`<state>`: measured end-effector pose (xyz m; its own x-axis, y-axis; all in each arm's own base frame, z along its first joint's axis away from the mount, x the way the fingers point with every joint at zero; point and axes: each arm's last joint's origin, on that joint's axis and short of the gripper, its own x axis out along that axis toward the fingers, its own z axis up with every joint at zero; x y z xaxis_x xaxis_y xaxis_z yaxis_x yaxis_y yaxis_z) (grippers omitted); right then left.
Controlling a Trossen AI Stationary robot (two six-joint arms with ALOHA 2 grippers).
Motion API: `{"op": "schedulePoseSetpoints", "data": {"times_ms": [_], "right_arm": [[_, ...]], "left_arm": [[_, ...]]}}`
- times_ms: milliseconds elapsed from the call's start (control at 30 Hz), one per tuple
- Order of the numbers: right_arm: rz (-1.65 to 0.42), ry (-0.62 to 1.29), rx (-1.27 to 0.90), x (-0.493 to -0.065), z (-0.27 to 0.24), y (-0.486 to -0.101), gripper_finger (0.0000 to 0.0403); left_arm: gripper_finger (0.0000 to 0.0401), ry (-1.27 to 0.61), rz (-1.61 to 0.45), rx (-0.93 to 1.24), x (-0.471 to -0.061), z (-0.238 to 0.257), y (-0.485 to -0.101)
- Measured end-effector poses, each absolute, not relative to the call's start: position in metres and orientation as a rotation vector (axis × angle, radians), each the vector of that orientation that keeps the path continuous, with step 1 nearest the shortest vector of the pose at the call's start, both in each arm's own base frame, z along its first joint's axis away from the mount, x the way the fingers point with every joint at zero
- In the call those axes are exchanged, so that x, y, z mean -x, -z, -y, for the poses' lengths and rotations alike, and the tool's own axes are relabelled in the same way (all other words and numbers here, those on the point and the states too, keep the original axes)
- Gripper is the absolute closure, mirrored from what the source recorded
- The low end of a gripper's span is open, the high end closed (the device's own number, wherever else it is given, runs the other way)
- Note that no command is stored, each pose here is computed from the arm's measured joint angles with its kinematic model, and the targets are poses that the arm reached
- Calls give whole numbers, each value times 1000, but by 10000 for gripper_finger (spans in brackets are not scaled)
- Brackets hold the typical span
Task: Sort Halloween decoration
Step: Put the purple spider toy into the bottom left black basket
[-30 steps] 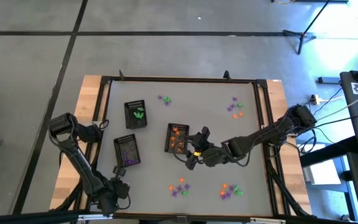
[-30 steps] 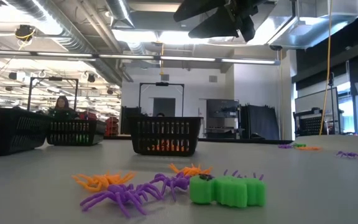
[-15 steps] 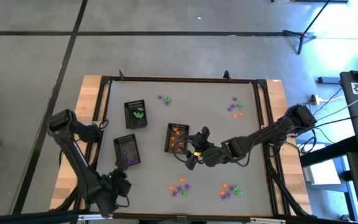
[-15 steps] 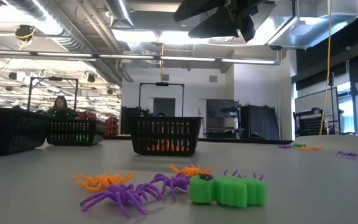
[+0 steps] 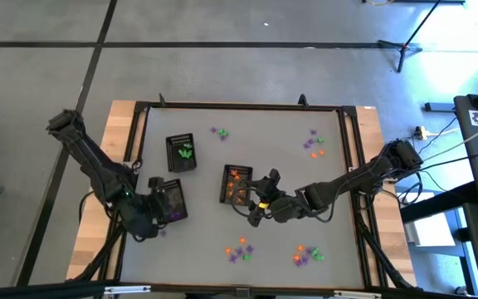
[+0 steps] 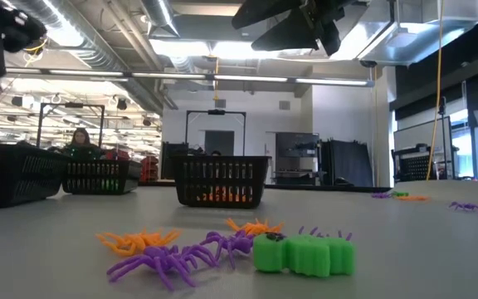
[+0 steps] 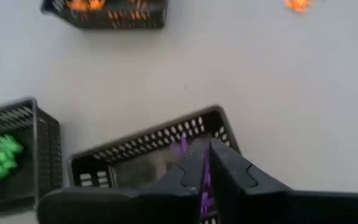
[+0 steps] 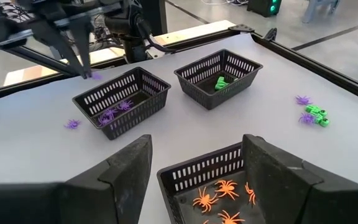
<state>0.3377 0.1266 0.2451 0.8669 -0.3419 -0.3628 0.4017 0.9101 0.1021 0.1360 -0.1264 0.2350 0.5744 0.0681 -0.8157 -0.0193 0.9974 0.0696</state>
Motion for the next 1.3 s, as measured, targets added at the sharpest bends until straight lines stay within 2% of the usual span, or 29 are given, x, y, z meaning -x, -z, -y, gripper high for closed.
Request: {"op": "schedulePoseSetpoints", "data": {"times_ms": [233, 367, 600, 967, 1300], "right_arm": [[-346, 392, -177, -338, -127, -245, 157], [-346, 392, -177, -338, -127, -245, 157], [-346, 392, -177, -338, -127, -245, 157], [-347, 383, -180, -338, -127, -245, 157], [-346, 383, -181, -338, -127, -245, 157]], "left_arm": [[307, -62, -985, -48, -137, 117, -232], [281, 5, -978, 6, -140, 123, -247], [286, 183, -924, 35, -133, 153, -254], [288, 129, -1210, -1, -127, 203, -194], [288, 29, -1336, -110, -133, 213, -153]]}}
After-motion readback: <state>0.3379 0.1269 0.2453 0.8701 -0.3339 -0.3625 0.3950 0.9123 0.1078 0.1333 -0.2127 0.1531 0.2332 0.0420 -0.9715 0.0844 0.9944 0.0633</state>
